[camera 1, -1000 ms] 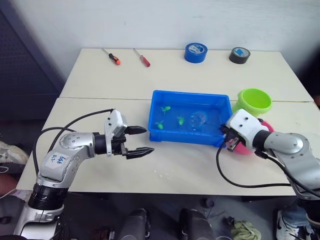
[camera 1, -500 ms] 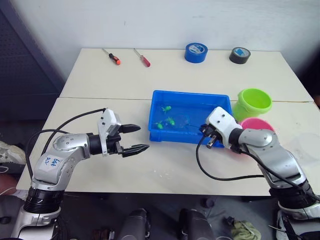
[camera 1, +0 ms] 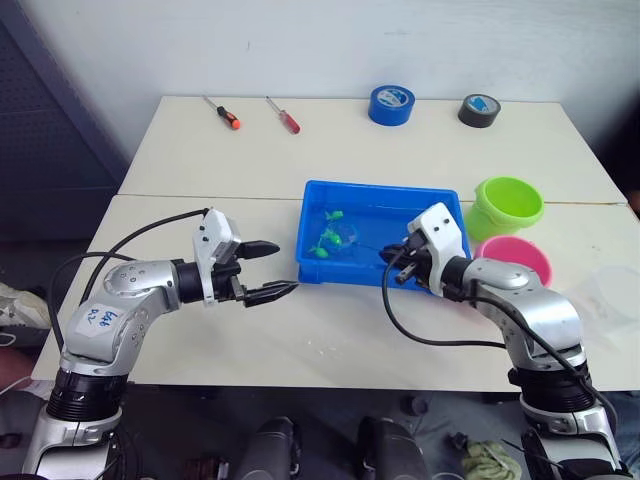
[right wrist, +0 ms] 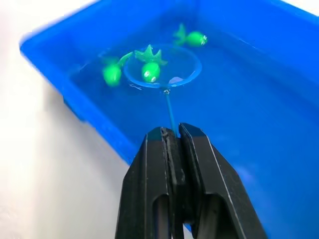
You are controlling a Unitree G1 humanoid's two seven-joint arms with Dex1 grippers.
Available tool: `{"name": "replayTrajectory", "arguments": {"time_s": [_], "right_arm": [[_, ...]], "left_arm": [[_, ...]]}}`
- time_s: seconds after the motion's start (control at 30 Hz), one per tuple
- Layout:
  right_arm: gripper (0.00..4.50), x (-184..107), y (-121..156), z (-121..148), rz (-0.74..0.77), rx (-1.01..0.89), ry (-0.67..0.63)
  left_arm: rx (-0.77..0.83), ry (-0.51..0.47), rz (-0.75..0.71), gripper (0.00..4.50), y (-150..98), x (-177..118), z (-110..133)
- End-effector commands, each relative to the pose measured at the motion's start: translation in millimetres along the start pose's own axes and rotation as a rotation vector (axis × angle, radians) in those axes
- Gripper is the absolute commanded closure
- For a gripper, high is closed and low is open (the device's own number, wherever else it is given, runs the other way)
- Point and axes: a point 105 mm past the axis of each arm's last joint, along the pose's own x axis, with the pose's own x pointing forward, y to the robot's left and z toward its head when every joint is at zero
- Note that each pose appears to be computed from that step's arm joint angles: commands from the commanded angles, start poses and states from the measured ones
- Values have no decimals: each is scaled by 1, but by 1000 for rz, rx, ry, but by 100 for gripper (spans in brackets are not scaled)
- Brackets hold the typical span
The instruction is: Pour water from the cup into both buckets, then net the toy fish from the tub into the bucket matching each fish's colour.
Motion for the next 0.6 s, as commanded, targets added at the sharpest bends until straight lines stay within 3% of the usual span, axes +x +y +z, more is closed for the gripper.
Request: {"name": "replayTrajectory", "arguments": {"time_s": [0.03, 0.33, 0.53, 0.6], "right_arm": [[450, -21, -1, 20, -31, -16, -91], [450, -83, -19, 28, -198, -73, -135], [450, -140, -47, 32, -394, -137, -102], [450, -163, -69, 34, -523, -170, -77]], "left_arm": [[30, -50, -19, 2, 0, 0, 17], [20, -131, -166, 2, -5, 29, 38], [13, -190, -258, 2, -11, 52, 55], [20, -204, -284, 2, -15, 58, 59]]}}
